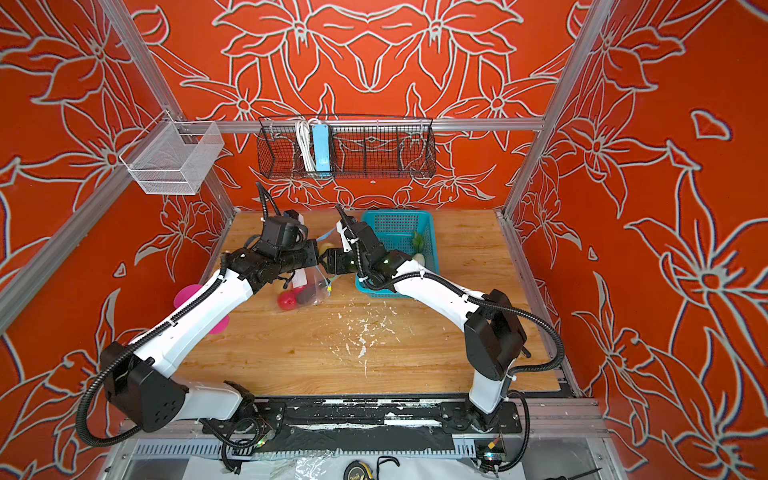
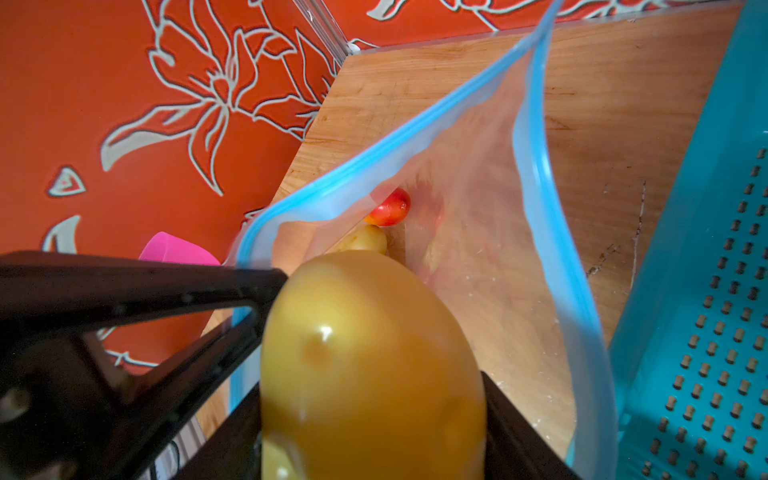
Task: Place the food in the zip-top bag and seal the zipper
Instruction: 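Carry the potato with the right gripper over the bag mouth, then open the right gripper to drop the potato into the bag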
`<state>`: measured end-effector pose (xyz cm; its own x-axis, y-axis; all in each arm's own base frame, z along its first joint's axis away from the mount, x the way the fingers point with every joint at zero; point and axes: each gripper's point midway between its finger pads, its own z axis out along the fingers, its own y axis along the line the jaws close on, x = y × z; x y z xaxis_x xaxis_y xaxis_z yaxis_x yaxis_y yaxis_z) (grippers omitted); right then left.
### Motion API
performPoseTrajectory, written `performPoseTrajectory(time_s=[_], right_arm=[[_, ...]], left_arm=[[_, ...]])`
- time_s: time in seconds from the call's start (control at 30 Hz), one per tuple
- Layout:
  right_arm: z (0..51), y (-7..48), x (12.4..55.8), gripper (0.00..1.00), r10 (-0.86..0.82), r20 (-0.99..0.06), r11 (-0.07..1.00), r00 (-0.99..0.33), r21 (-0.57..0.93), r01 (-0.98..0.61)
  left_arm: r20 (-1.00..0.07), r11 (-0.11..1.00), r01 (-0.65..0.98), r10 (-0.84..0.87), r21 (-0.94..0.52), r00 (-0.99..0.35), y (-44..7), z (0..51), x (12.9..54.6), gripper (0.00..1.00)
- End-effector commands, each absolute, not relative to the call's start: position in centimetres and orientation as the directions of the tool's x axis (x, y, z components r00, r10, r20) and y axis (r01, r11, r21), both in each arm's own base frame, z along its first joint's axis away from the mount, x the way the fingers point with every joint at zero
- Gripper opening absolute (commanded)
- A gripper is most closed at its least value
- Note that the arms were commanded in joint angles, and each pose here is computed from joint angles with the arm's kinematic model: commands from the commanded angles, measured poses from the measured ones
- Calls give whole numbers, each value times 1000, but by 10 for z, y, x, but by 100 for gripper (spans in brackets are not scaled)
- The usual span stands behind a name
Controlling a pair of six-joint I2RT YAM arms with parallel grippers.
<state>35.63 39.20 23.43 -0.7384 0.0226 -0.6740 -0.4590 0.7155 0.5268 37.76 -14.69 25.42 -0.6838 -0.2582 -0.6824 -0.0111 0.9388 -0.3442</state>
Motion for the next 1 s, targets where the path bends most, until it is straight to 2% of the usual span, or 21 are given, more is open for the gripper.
performPoseTrajectory(time_s=[0.0,0.23,0.33,0.73,0.77,0.8,0.83,0.97], right_arm=[[235,400,356,48,-4,-686,719,-728,504,-479],[232,408,358,49,-17,-681,725,-732,496,-478],[236,414,362,56,-10,-684,719,-729,502,-481],[257,421,364,71,15,-701,692,-713,522,-499],[260,419,363,76,25,-702,694,-712,525,-494],[263,419,362,92,29,-705,689,-709,528,-497],[265,418,362,98,31,-709,684,-704,529,-502],[271,417,359,98,33,-718,677,-695,527,-513]], left_arm=[[-713,931,3,-278,-366,-643,-144,278,374,0],[-747,937,-8,-283,-349,-602,-133,290,370,0],[-745,934,-6,-289,-357,-601,-134,292,369,0],[-742,932,-19,-301,-363,-600,-129,291,371,0],[-741,932,-20,-301,-363,-601,-129,290,371,0],[-741,933,-20,-299,-360,-601,-129,290,372,0],[-740,933,-22,-299,-359,-603,-128,289,372,0],[-740,934,-27,-298,-355,-602,-127,288,373,0]])
